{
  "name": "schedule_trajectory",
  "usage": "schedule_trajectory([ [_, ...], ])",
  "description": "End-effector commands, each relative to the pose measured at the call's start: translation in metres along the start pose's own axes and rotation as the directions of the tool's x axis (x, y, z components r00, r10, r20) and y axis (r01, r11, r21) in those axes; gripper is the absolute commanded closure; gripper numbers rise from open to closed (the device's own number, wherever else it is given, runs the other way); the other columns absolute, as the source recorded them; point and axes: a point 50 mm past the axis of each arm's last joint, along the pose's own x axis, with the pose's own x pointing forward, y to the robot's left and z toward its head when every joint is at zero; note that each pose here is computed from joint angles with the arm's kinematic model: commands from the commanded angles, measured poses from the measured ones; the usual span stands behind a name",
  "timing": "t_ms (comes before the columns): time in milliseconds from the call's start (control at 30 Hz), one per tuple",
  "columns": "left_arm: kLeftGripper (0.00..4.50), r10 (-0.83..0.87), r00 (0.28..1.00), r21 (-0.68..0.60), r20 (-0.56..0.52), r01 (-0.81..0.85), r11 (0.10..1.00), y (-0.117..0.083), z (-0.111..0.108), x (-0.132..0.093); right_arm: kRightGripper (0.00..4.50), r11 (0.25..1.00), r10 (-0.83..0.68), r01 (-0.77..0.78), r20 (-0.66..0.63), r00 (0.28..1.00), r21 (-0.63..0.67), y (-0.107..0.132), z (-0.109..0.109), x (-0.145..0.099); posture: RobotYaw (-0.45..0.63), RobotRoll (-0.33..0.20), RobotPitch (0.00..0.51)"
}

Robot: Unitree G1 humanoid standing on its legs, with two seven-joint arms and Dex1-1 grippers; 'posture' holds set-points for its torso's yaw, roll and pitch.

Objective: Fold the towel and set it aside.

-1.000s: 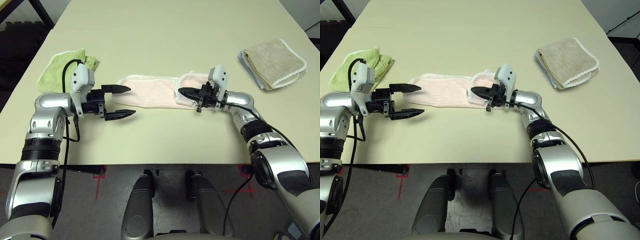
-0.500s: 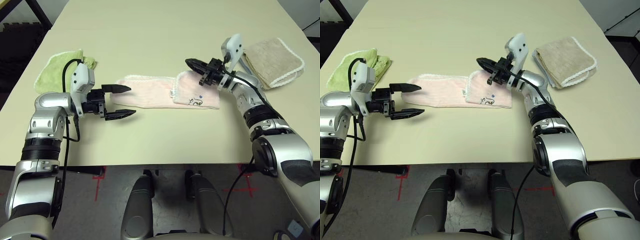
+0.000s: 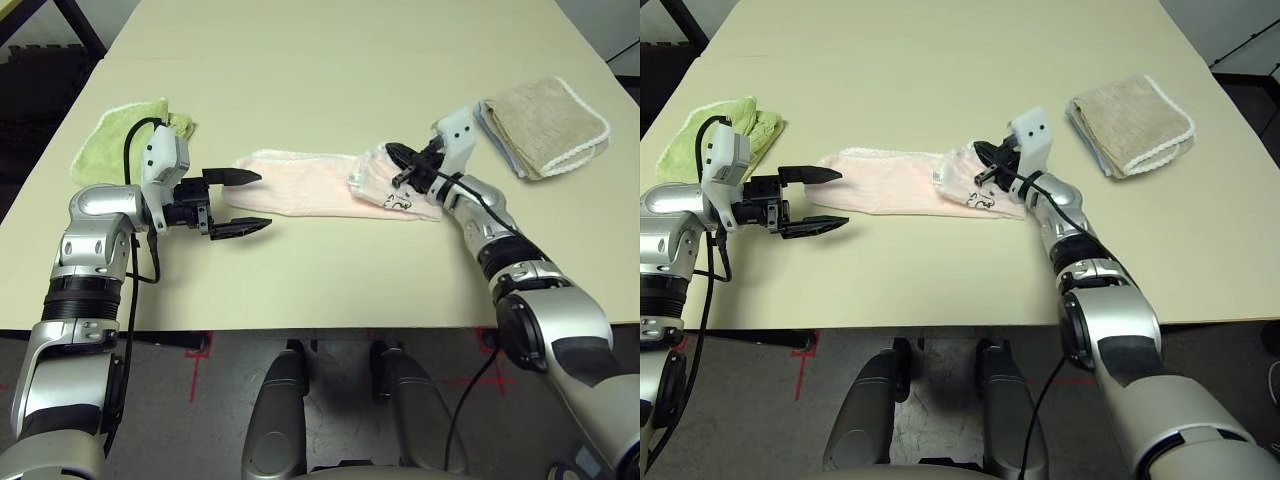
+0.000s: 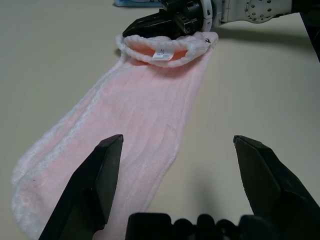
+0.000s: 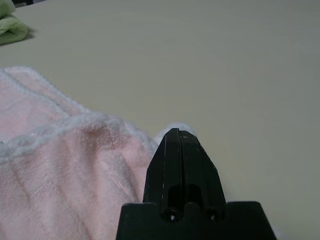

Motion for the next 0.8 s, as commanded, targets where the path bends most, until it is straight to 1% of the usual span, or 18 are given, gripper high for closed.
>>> schedule_trajectory([
  [33, 0.00, -0.002, 1.000, 0.006, -0.008, 0.002, 1.000, 0.002, 0.002, -0.002, 4.47, 0.999, 0.034, -0.034, 0.004, 0.999, 0.038, -0.001, 0.002, 0.000, 0.04, 0.000, 0.239],
  [67, 0.00, 0.000, 1.000, 0.007, -0.005, 0.000, 1.000, 0.003, 0.003, -0.001, 4.47, 0.998, 0.055, -0.057, 0.053, 0.997, 0.036, -0.005, 0.014, 0.001, 0.04, 0.000, 0.238],
  [167, 0.00, 0.004, 1.000, 0.010, 0.004, -0.004, 1.000, 0.003, 0.003, 0.000, 4.47, 0.991, 0.127, -0.133, 0.172, 0.977, 0.025, -0.014, 0.043, -0.002, 0.04, 0.000, 0.236],
  [200, 0.00, 0.005, 1.000, 0.010, 0.005, -0.005, 1.000, 0.004, 0.003, 0.000, 4.47, 0.987, 0.150, -0.157, 0.197, 0.969, 0.020, -0.016, 0.049, -0.003, 0.04, 0.000, 0.236],
  [267, 0.00, 0.006, 1.000, 0.009, 0.007, -0.006, 1.000, 0.004, 0.003, 0.000, 4.47, 0.974, 0.228, -0.225, 0.237, 0.944, -0.038, -0.020, 0.061, -0.012, 0.03, 0.000, 0.236],
  [367, 0.00, 0.007, 1.000, 0.008, 0.009, -0.007, 1.000, 0.003, 0.002, 0.000, 4.47, 0.946, 0.324, -0.305, 0.243, 0.915, -0.112, -0.024, 0.071, -0.026, 0.03, 0.000, 0.235],
  [400, 0.00, 0.007, 1.000, 0.008, 0.009, -0.007, 1.000, 0.003, 0.002, 0.000, 4.47, 0.934, 0.353, -0.330, 0.231, 0.906, -0.135, -0.026, 0.072, -0.032, 0.03, 0.000, 0.235],
  [500, 0.00, 0.005, 1.000, 0.007, 0.011, -0.005, 1.000, 0.003, 0.001, 0.001, 4.47, 0.857, 0.492, -0.466, 0.080, 0.867, -0.218, -0.031, 0.066, -0.061, 0.02, 0.000, 0.234],
  [567, 0.00, 0.005, 1.000, 0.007, 0.011, -0.005, 1.000, 0.003, 0.001, 0.001, 4.47, 0.823, 0.534, -0.522, -0.009, 0.845, -0.222, -0.033, 0.059, -0.074, 0.02, 0.000, 0.233],
  [700, 0.00, 0.003, 1.000, 0.006, 0.012, -0.003, 1.000, 0.003, 0.000, 0.001, 4.47, 0.805, 0.555, -0.569, -0.124, 0.822, -0.167, -0.038, 0.043, -0.097, 0.01, 0.000, 0.227],
  [800, 0.00, -0.001, 1.000, 0.000, 0.012, 0.001, 1.000, 0.003, -0.001, 0.002, 4.47, 0.816, 0.543, -0.562, -0.155, 0.825, -0.136, -0.040, 0.035, -0.108, 0.01, 0.000, 0.223],
])
